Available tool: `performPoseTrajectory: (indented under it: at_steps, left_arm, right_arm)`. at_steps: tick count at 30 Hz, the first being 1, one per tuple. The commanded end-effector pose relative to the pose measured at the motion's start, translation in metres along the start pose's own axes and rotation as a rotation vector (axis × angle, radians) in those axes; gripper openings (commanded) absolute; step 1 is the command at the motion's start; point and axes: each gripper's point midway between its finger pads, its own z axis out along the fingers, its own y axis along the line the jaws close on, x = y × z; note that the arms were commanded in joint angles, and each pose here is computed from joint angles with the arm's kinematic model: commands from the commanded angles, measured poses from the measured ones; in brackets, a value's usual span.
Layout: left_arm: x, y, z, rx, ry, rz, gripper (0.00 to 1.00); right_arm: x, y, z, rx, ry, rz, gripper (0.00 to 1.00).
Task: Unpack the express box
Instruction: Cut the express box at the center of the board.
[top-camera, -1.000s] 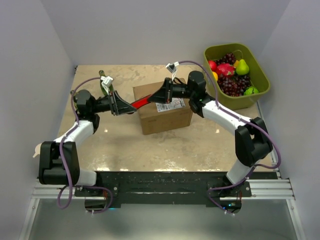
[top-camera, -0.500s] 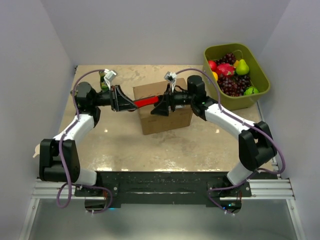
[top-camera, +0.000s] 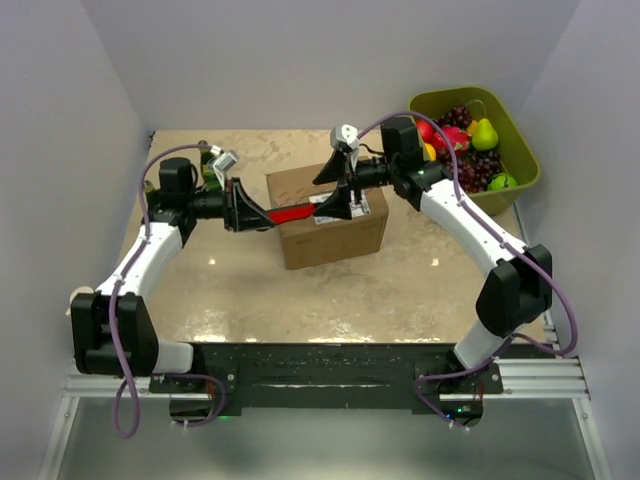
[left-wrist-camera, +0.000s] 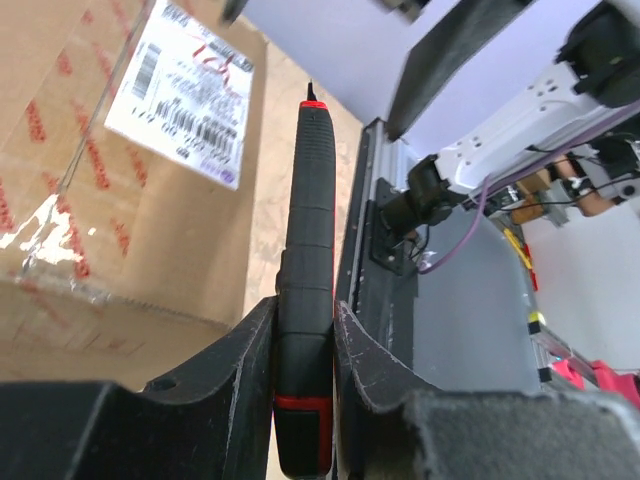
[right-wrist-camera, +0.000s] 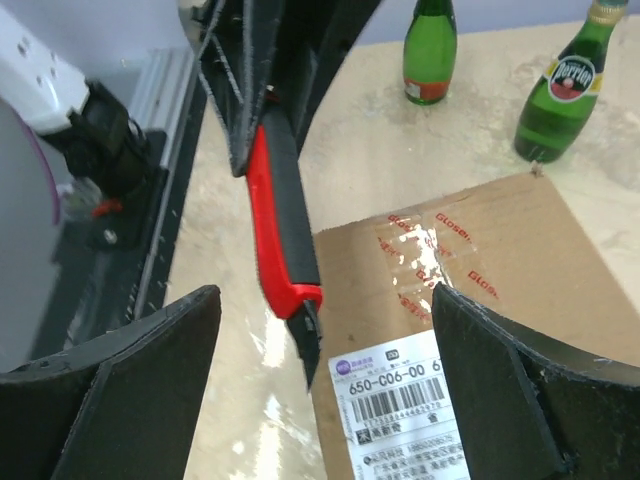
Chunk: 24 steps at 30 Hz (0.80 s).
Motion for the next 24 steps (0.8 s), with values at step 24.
performPoseTrajectory:
  at_steps: [24]
  left_arm:
    - [0.015, -0.045, -0.008, -0.037, 0.083, 0.321, 0.0]
  right_arm:
    - [-0.008, 0.07, 0.065, -0.251, -0.011, 0.064, 0.75]
